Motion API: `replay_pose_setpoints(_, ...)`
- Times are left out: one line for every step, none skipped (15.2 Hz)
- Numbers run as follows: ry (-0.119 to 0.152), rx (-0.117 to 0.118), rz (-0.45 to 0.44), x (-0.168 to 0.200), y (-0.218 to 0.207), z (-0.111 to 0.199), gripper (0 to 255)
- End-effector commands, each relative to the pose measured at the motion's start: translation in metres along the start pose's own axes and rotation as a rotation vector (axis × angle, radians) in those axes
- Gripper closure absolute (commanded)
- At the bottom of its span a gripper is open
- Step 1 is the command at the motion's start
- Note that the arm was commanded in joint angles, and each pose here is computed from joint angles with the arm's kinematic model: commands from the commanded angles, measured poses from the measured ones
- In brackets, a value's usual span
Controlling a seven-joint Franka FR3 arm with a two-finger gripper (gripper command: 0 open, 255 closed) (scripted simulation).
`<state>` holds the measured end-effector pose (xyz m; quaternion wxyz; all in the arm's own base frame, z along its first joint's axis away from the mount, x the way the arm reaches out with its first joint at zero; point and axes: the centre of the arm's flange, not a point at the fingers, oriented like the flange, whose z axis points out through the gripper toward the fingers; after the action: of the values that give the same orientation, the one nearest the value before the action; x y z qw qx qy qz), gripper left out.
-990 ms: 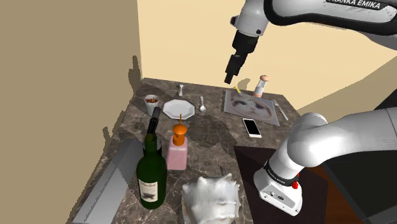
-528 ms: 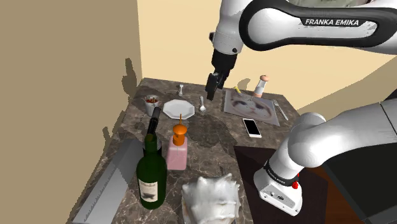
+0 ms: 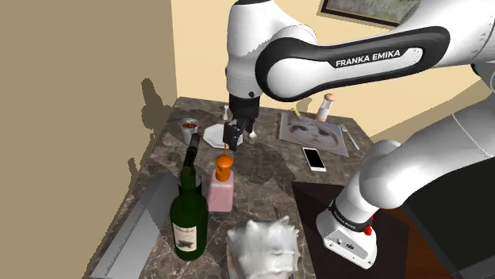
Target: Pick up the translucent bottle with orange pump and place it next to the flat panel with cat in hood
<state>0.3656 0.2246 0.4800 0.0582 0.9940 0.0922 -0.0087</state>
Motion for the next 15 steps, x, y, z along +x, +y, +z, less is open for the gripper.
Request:
replay_pose_setpoints(-0.010,-0.014,0.000,0.009,-0.023,0.012,0)
replay_pose_setpoints(-0.015,-0.022,0.000,0.014,-0.035,0.019,0)
replay_pose_setpoints(-0.020,-0.030,-0.001,0.019,-0.046,0.026,0)
replay_pose_setpoints(-0.026,-0.038,-0.001,0.024,-0.058,0.033,0)
replay_pose_setpoints(-0.028,-0.041,-0.001,0.026,-0.063,0.036,0)
replay_pose_setpoints(-0.028,-0.041,-0.001,0.026,-0.062,0.042,0)
replay_pose_setpoints(-0.028,-0.041,-0.001,0.026,-0.062,0.047,0)
replay_pose_setpoints(-0.028,-0.041,-0.001,0.026,-0.062,0.052,0)
replay_pose_setpoints(-0.028,-0.041,-0.001,0.026,-0.062,0.058,0)
replay_pose_setpoints(-0.028,-0.041,-0.001,0.026,-0.062,0.063,0)
replay_pose_setpoints(-0.028,-0.041,-0.001,0.025,-0.061,0.068,0)
replay_pose_setpoints(-0.028,-0.041,-0.001,0.025,-0.061,0.076,0)
replay_pose_setpoints(-0.028,-0.041,-0.001,0.025,-0.061,0.076,0)
replay_pose_setpoints(-0.028,-0.041,-0.001,0.025,-0.061,0.076,0)
replay_pose_setpoints(-0.028,-0.041,-0.001,0.025,-0.061,0.076,0)
